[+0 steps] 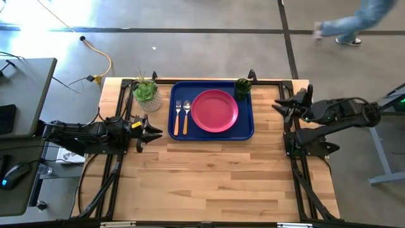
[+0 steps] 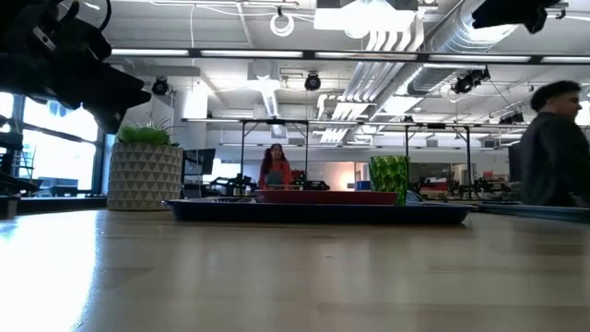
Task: Pick and place plate/cup/fork/spoon on tray
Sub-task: Return to Home Position
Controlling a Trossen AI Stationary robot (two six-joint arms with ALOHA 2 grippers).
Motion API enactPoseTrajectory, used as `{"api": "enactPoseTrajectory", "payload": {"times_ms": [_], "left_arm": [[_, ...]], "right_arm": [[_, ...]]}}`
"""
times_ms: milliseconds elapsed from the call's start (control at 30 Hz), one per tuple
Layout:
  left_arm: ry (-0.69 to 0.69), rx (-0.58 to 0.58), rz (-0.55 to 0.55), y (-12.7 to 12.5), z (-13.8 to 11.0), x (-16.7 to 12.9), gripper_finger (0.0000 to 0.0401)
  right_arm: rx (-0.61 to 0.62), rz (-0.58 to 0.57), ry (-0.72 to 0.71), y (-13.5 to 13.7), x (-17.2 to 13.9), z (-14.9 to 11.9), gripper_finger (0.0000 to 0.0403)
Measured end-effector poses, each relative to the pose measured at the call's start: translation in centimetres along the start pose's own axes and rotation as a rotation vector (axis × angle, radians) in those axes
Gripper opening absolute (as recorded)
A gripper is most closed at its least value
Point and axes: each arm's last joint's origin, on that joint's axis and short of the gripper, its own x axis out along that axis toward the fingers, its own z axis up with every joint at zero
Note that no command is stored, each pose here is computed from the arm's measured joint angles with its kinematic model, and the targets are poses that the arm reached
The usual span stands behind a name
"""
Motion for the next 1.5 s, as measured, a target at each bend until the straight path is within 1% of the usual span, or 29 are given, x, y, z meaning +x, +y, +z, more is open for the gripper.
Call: {"api": "enactPoseTrajectory", "payload": {"times_ms": [100, 200, 367, 533, 567, 667, 800, 967, 1100, 1200, 1300, 1500], "left_arm": [[0.0, 0.061, 0.0, 0.0, 0.0, 0.0, 0.0099], [0.0, 0.063, 0.0, 0.0, 0.0, 0.0, 0.0099], [0.0, 0.059, 0.0, 0.0, 0.0, 0.0, 0.0099], [0.0, 0.059, 0.0, 0.0, 0.0, 0.0, 0.0099], [0.0, 0.059, 0.0, 0.0, 0.0, 0.0, 0.0099], [0.0, 0.059, 0.0, 0.0, 0.0, 0.0, 0.0099], [0.0, 0.058, 0.0, 0.0, 0.0, 0.0, 0.0099], [0.0, 0.058, -0.001, 0.0, 0.0, 0.0, 0.0099], [0.0, 0.058, 0.0, 0.0, 0.0, 0.0, 0.0099], [0.001, 0.058, -0.001, 0.0, 0.0, 0.0, 0.0099], [0.0, 0.058, -0.001, 0.0, 0.0, 0.0, 0.0099], [0.0, 0.058, -0.001, 0.0, 0.0, 0.0, 0.0099]], "right_arm": [[0.0, 0.081, -0.025, -0.1, 0.7, -2.2, 0.0112], [0.003, 0.152, -0.043, 0.0, 1.4, -4.3, 0.0112], [0.014, 0.184, -0.055, -0.2, 2.8, -7.9, 0.0112], [0.071, 0.22, -0.054, -0.2, 4.0, -11.0, 0.0112], [0.081, 0.233, -0.059, -0.2, 4.2, -11.3, 0.0112], [0.088, 0.28, -0.113, -0.1, 4.1, -11.1, 0.0112], [0.119, 0.284, -0.115, -0.1, 4.1, -11.1, 0.0112], [0.126, 0.348, -0.115, 0.2, 4.2, -11.1, 0.0112], [0.136, 0.416, -0.125, 1.0, 5.5, -12.7, 0.0112], [0.168, 0.469, -0.138, 1.5, 6.6, -14.4, 0.0112], [0.199, 0.521, -0.148, 1.8, 7.2, -15.2, 0.0112], [0.175, 0.587, -0.099, 2.0, 7.8, -16.8, 0.0112]]}}
